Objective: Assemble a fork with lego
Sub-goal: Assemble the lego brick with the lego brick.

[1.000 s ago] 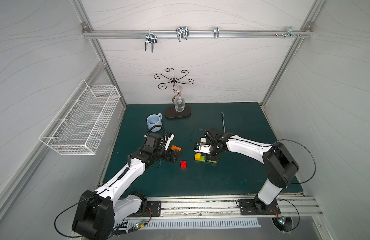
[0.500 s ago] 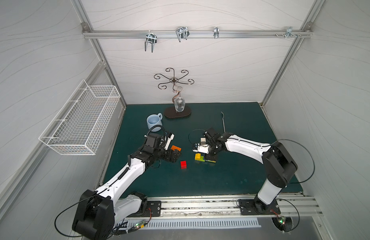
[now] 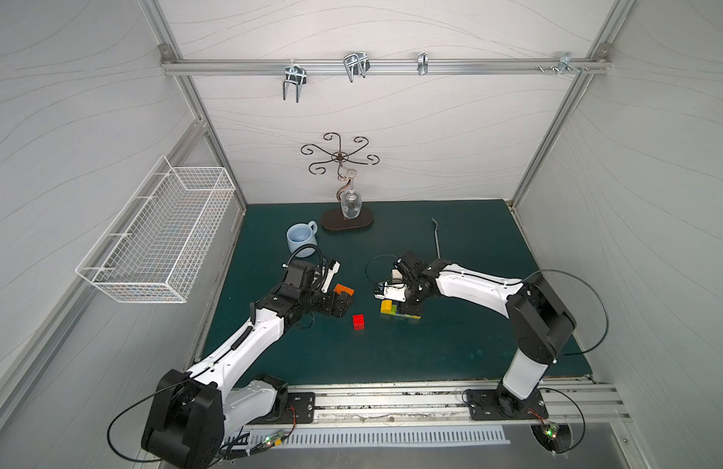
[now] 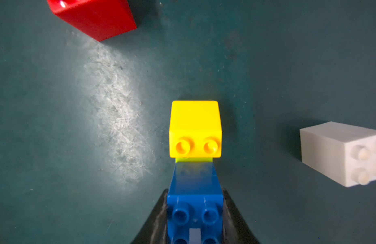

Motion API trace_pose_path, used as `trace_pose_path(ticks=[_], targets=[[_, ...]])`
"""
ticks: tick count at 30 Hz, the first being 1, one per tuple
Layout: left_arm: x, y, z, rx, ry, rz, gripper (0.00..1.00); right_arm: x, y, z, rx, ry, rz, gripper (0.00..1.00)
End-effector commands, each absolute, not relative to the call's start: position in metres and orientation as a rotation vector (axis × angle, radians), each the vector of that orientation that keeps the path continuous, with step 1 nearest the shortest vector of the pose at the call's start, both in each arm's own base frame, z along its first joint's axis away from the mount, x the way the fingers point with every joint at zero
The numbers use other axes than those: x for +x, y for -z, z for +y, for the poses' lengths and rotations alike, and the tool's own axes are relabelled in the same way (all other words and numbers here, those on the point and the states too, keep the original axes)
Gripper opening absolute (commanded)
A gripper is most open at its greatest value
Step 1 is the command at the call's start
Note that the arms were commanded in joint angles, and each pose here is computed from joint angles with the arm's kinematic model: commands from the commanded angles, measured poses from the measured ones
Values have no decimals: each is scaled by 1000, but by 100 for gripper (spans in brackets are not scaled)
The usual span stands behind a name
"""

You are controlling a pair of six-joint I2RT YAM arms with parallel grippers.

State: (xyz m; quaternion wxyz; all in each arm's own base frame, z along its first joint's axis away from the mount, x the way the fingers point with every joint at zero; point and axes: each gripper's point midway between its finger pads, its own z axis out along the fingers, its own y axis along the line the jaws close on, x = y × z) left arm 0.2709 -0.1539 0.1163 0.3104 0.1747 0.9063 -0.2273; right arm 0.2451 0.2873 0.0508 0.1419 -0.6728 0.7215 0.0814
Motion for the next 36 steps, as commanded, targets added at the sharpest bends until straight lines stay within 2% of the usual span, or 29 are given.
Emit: trace_pose_path(ticks=[1, 10, 13, 14, 16, 20, 22, 24, 27, 36], targets=[[288, -125, -148, 397, 542, 2377, 100, 238, -35, 282, -2016, -188, 2112, 0], [322, -128, -108, 132, 458, 2478, 98, 235, -17, 273, -2047, -152, 2168, 0], [332, -124, -105, 113, 437, 2519, 92, 240, -19, 270, -2019, -153, 2178, 0], [335, -121, -104, 103, 435, 2531, 88, 243, -21, 269, -2002, -155, 2184, 0], [341, -113, -106, 88, 439, 2567, 70, 248, -24, 265, -1968, -164, 2199, 0], [348, -92, -106, 71, 424, 2661, 48, 255, -29, 256, -1918, -168, 2209, 0], [351, -80, -105, 68, 410, 2706, 32, 259, -31, 253, -1894, -172, 2212, 0], [354, -71, -105, 68, 397, 2740, 22, 260, -31, 251, -1881, -174, 2214, 0], [359, -59, -102, 71, 368, 2779, 2, 260, -32, 249, -1869, -180, 2214, 0], [381, -41, -99, 97, 293, 2807, 0, 263, -34, 246, -1845, -186, 2210, 0]])
